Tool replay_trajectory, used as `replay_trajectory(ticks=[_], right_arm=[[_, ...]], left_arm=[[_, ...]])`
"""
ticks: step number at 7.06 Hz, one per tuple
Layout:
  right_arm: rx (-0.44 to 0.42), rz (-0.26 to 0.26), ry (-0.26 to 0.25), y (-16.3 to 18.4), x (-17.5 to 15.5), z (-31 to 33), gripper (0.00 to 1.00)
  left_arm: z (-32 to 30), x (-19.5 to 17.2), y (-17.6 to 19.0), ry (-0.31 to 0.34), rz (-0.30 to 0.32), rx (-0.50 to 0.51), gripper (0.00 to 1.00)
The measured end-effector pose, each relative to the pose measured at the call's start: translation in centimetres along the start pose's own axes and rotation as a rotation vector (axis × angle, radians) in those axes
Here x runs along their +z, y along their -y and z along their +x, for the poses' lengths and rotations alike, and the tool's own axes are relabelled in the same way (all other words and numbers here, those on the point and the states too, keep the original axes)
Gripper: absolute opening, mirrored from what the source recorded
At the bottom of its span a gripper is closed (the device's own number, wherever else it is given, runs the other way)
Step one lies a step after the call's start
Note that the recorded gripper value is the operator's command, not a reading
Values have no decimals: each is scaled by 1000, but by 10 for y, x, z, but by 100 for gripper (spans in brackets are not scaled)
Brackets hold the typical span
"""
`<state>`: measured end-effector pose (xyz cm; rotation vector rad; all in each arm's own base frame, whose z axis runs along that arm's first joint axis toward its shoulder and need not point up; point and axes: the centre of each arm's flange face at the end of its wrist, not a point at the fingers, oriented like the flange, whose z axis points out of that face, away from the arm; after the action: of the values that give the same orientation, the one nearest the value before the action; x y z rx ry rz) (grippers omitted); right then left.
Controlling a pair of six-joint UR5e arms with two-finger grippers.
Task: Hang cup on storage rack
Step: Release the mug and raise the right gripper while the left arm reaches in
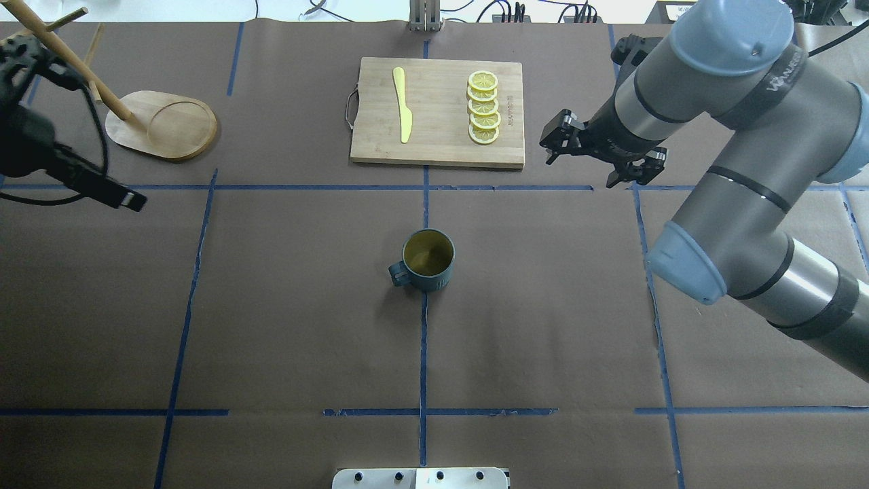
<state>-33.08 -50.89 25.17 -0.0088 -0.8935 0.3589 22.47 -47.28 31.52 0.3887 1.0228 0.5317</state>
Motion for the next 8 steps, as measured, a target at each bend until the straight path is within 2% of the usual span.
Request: replay_trajectory(ticks=[2, 3, 5, 6, 8], right_arm=[[-81, -3, -30, 39, -8, 51, 100], [-115, -10, -41, 56, -10, 71, 100], [-142, -27, -61, 87, -8, 100, 100], [-154, -32, -71, 101, -7, 114, 100], [-184, -47, -75, 129, -12, 144, 100]], left_arm=[[57, 51, 35, -92, 8, 153, 99], [81, 78, 46, -119, 37, 233, 98], [125, 153, 49, -120, 106, 360, 98], [145, 175, 50, -123, 127, 391, 98], [172, 193, 47, -131, 140, 417, 98]])
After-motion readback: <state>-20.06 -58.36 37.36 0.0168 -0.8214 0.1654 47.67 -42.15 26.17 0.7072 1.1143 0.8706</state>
